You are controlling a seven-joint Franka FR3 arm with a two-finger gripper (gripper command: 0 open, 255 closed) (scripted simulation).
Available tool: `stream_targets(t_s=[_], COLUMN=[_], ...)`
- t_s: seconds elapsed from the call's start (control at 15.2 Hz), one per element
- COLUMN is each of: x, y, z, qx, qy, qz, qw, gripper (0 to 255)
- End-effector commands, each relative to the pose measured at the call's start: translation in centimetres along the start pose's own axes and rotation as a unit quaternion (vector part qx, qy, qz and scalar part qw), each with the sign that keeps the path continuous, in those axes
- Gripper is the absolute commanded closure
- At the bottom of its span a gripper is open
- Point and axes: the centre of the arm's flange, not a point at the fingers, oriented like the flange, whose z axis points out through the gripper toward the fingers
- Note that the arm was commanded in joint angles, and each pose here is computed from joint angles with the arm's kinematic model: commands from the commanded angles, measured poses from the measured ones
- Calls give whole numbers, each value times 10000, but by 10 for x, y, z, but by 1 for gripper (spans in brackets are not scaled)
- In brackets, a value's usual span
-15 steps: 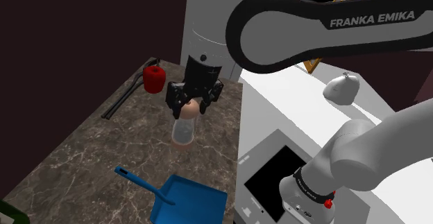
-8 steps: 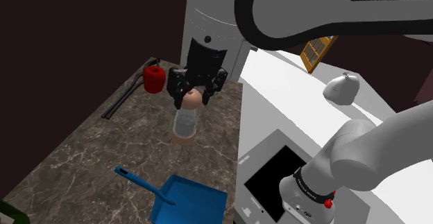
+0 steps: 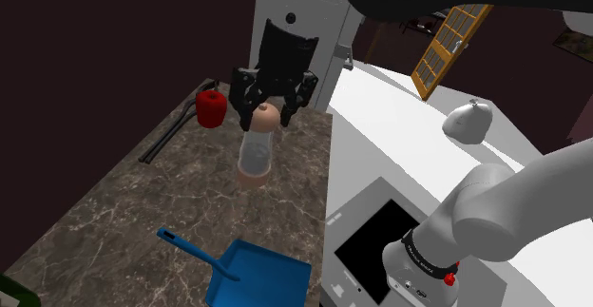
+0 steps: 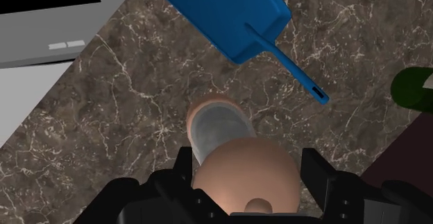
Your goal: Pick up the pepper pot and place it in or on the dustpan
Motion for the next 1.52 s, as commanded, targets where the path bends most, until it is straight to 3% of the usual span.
stream_targets(t_s=[0.0, 0.79, 1.45], x=[-11, -133, -133], y=[-8, -92, -86], z=[-8, -61, -8], qx=[-1, -1, -1], qy=[-2, -2, -2], qz=[0, 0, 0], qw=[10000, 10000, 10000], gripper=[255, 255, 255])
